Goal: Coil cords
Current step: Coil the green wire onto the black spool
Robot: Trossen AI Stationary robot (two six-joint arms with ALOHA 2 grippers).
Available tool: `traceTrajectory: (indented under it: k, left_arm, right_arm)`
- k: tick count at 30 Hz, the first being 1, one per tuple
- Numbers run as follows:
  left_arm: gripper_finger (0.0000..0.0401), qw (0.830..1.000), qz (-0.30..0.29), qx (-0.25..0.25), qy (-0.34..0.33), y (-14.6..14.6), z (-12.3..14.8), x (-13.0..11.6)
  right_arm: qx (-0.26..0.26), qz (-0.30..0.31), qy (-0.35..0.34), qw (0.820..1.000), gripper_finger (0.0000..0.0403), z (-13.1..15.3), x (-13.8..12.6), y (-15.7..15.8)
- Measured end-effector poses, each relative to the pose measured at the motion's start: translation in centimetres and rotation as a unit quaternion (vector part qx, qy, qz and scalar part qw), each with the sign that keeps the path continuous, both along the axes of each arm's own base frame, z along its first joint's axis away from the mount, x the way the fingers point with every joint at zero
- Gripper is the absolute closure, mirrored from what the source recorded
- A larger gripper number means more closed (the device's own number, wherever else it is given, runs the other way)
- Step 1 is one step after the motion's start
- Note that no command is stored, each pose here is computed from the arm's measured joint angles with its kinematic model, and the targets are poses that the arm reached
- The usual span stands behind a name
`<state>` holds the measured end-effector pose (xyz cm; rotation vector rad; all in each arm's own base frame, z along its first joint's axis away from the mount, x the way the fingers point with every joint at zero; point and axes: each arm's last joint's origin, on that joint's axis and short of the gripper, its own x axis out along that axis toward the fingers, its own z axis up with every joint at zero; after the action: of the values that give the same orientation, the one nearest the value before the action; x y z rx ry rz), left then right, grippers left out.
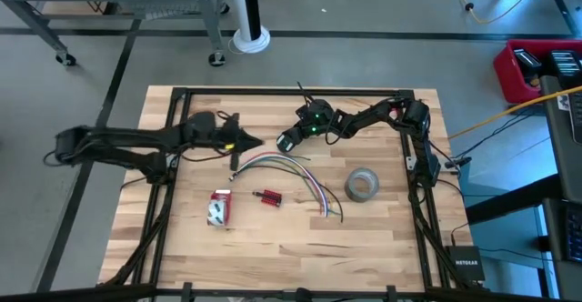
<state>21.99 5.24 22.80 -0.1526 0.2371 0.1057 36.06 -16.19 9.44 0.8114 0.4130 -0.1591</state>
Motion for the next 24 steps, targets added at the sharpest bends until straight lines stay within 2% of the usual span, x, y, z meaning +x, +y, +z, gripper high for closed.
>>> traceTrajectory:
  k: [5, 9, 12, 18, 24]
  left_arm:
    - [0.0398, 0.999, 0.023, 0.029, -0.020, -0.6, 1.3, -2.8]
    - [0.0398, 0.998, 0.047, 0.008, -0.036, -1.1, -0.5, -5.3]
    - [0.0398, 0.995, 0.053, -0.018, -0.078, -1.5, -2.0, -6.7]
    - [0.0398, 0.987, 0.039, 0.002, -0.158, -2.3, -4.3, -8.7]
    - [0.0397, 0.989, 0.025, -0.010, -0.145, -2.8, -5.6, -9.2]
  right_arm:
    - [0.001, 0.000, 0.000, 1.000, 0.0384, 0.0, 0.0, 0.0]
    - [0.001, 0.000, 0.000, 1.000, 0.0384, 0.0, 0.0, 0.0]
    - [0.001, 0.000, 0.000, 1.000, 0.0384, 0.0, 0.0, 0.0]
    - [0.001, -0.001, 0.000, 1.000, 0.0384, 0.0, 0.0, 0.0]
    - [0.002, -0.001, 0.000, 1.000, 0.0384, 0.0, 0.0, 0.0]
